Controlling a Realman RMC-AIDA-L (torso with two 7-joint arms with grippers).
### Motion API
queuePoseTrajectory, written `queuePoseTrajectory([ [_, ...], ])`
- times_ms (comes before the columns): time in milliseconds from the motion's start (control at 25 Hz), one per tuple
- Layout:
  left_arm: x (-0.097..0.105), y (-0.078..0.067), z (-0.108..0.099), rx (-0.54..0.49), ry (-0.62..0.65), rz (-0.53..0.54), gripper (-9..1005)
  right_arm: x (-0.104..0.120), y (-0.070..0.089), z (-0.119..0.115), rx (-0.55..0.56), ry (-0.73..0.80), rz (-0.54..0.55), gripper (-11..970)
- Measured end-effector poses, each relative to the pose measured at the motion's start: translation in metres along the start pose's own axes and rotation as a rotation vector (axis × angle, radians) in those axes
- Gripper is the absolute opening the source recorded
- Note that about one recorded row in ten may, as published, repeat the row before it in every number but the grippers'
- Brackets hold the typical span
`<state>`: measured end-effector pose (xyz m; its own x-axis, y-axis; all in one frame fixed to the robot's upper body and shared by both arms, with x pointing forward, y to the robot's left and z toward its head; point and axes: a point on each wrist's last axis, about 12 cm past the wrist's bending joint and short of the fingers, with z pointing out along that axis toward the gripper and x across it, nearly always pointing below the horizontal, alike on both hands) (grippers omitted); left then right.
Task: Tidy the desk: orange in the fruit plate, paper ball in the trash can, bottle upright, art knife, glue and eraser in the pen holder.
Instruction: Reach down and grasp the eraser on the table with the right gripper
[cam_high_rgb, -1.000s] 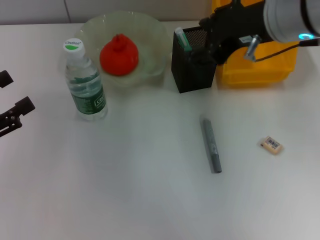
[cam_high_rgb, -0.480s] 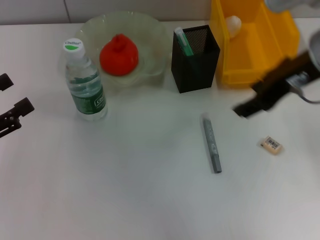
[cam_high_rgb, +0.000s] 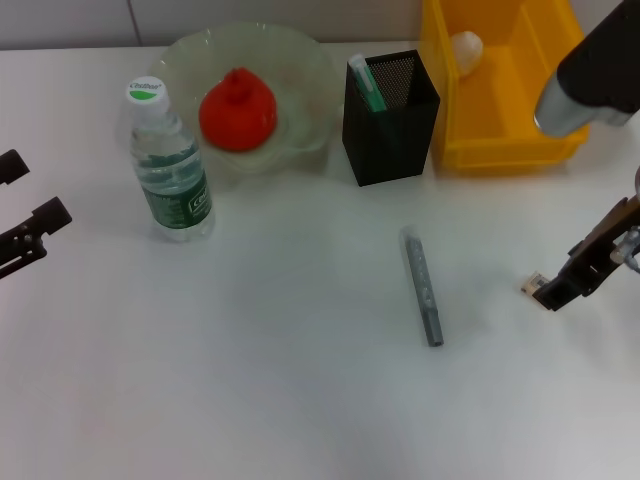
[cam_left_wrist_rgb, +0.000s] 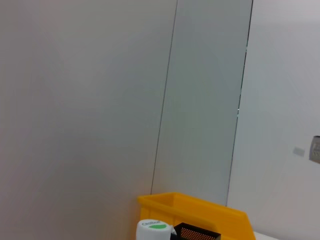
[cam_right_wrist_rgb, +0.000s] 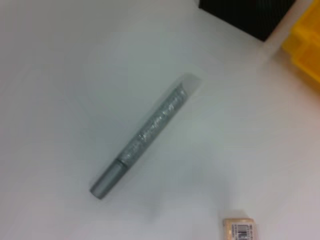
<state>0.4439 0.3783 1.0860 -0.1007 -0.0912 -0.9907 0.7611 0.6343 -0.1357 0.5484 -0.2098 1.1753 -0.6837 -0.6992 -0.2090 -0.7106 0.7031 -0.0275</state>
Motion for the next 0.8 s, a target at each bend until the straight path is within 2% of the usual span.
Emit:
queuePoseTrajectory([
  [240, 0.002, 0.000, 0.001, -0.010, 0.004, -0.005, 813, 0.004, -0.002, 0.021, 0.015, 0.001, -0.011, 679],
  [800, 0.004, 0.000, 0.006, 0.001, 0.021, -0.011, 813, 0.003, -0.010, 0.045, -0.002, 0.018, 0.020, 676],
])
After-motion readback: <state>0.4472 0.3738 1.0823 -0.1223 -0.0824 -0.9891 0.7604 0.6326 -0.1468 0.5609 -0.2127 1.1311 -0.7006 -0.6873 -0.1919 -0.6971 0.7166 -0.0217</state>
